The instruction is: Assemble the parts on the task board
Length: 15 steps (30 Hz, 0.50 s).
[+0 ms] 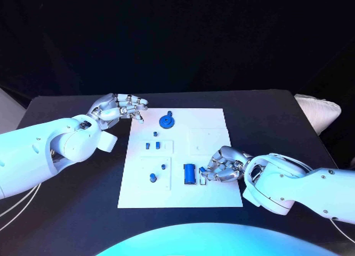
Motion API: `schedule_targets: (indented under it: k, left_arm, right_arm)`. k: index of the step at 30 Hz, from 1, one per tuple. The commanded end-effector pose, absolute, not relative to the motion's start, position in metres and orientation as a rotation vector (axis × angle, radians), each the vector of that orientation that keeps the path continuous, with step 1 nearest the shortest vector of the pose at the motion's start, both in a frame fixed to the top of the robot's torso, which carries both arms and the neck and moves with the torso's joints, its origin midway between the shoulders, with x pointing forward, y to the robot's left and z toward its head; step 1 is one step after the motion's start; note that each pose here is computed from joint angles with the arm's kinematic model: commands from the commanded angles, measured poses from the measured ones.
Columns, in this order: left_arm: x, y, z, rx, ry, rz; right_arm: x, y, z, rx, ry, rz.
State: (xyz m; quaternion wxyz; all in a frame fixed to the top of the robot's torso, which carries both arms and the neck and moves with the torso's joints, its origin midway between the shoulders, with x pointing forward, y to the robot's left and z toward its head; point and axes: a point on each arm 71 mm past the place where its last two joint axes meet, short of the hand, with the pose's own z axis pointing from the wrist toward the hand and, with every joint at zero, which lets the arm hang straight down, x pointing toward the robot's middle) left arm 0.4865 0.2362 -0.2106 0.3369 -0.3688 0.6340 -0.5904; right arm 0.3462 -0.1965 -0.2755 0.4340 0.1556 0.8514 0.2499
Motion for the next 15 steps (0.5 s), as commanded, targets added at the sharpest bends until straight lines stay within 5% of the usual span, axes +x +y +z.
schedule_targets:
  k: [1,15]
  left_arm:
    - [0.4857,0.2339,-0.2097,-0.950,1.656,-1.560]
    - [0.4855,0.2347,-0.2098,-0.952,1.656,-1.559]
  right_arm:
    - [0.3454,-0.1953,-0.2776,0.370,2.149,0.606]
    - [0.3464,-0.1917,-0.2796,0.338,2.162,0.592]
